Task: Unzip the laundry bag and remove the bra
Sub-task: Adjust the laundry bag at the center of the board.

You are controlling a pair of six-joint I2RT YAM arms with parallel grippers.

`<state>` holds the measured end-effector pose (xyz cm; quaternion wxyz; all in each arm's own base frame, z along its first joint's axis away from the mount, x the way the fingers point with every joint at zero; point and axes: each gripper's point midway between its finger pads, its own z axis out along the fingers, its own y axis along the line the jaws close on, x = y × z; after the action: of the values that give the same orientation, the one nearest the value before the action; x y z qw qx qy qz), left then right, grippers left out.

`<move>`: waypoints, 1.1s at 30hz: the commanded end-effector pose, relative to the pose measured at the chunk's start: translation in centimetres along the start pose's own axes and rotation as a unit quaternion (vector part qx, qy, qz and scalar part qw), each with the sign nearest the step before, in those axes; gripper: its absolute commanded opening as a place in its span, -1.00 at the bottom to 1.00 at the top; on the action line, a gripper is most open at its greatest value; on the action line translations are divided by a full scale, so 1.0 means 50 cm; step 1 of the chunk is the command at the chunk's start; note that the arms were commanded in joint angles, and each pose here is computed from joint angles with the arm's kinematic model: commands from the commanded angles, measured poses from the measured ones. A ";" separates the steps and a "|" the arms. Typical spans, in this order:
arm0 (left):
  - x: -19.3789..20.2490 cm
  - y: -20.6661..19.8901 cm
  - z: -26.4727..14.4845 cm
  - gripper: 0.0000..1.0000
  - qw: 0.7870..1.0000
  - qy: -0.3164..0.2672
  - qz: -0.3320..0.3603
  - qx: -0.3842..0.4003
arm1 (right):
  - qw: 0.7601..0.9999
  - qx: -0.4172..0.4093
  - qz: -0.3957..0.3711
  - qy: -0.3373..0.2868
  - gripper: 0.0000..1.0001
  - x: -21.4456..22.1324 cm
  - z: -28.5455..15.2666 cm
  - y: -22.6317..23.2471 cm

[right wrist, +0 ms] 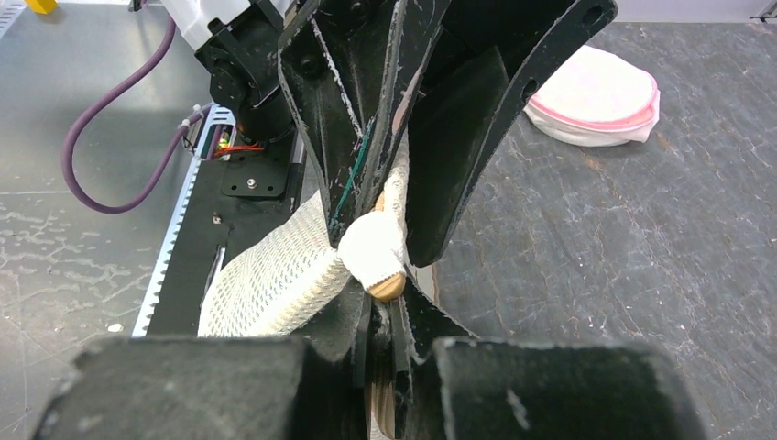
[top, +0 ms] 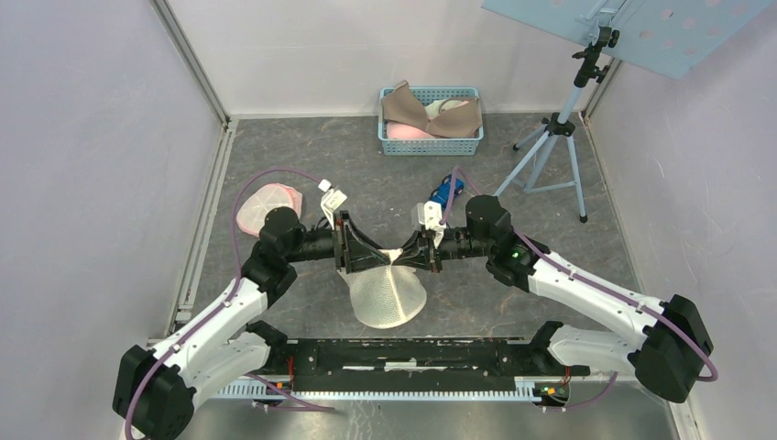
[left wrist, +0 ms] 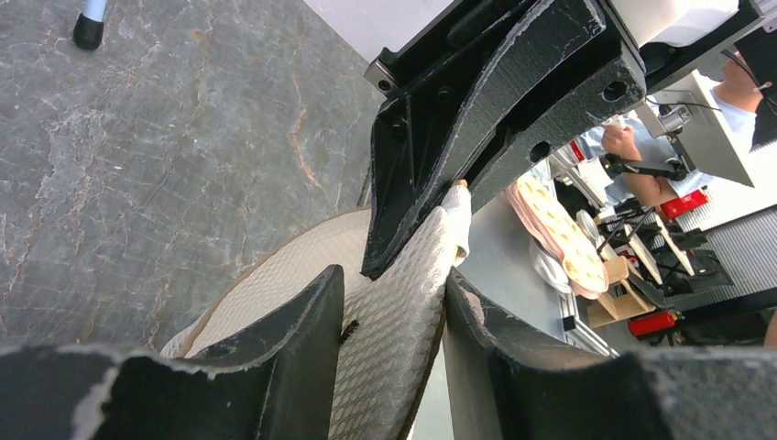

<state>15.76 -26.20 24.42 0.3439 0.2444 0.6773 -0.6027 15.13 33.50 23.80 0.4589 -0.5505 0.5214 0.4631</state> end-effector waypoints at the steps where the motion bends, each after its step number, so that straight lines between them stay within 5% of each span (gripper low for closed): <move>1: -0.046 -0.008 0.002 -0.02 0.999 -0.037 0.009 0.004 | 0.999 -0.026 -0.017 -0.019 -1.00 -0.023 0.000 0.024; 6: -0.046 -0.016 0.003 0.25 0.999 -0.036 -0.001 0.014 | 0.999 -0.025 -0.015 -0.019 -1.00 -0.024 0.000 0.021; 33: -0.028 0.023 -0.004 0.22 0.999 -0.036 -0.017 -0.021 | 0.999 -0.017 0.012 -0.036 -1.00 -0.044 -0.002 0.005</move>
<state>16.34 -25.99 24.92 0.3347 0.2067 0.6741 -0.6252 15.01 33.32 24.01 0.4466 -0.5394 0.5276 0.4809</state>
